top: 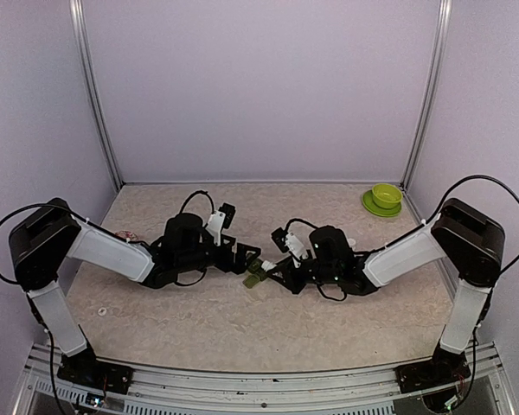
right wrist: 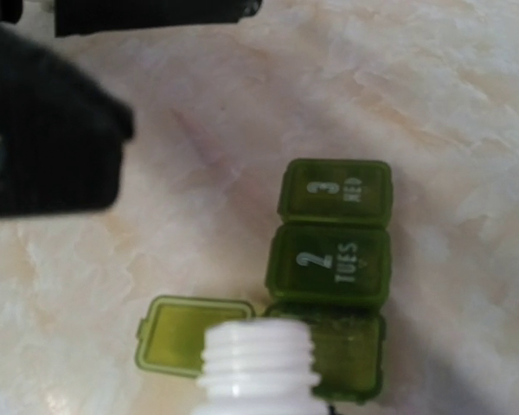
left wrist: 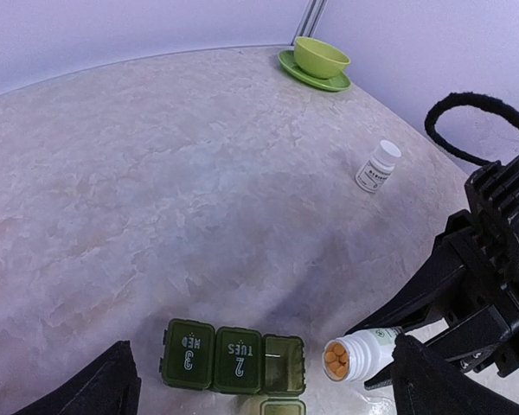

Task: Sort the pills into containers
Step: Pour the pill into the compartment of the pill container.

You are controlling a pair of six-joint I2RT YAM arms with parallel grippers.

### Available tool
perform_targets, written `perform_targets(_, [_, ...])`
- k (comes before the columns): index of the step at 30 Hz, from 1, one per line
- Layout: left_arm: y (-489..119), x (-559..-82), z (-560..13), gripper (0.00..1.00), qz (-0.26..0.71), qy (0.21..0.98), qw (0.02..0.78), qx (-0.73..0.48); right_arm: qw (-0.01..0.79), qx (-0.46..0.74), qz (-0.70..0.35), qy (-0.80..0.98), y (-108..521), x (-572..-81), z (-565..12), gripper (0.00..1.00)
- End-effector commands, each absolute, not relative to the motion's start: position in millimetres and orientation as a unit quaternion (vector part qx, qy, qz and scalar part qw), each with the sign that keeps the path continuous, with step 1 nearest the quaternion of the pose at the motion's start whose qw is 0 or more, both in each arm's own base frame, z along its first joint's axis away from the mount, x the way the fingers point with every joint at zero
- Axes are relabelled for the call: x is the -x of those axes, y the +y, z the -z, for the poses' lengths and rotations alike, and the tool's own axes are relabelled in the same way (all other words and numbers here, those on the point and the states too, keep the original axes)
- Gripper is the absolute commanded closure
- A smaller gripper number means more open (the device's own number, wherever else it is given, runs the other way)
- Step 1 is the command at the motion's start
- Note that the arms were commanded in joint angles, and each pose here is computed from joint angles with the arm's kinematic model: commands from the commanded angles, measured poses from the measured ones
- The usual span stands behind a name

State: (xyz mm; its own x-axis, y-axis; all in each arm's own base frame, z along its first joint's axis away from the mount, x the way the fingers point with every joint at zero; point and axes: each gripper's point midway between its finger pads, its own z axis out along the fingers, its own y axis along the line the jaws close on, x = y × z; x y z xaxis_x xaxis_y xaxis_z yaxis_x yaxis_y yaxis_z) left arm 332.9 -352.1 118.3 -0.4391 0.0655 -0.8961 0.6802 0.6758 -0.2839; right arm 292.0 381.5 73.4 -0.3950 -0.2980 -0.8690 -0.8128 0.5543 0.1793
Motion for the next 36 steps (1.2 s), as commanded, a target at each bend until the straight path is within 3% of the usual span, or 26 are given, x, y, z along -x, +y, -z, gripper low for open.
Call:
perform_targets(1, [-353,-334,-113,0.01,0.329,0.781,0.472,-0.242,0.408,0.355,-0.296,0.788,381,-300,-67,0.94])
perform_targets(36, [-356,-340,-91,0.01,0.313,0.800,0.449,-0.248,0.342,0.360,-0.268,0.826,384,-304,-54,0.95])
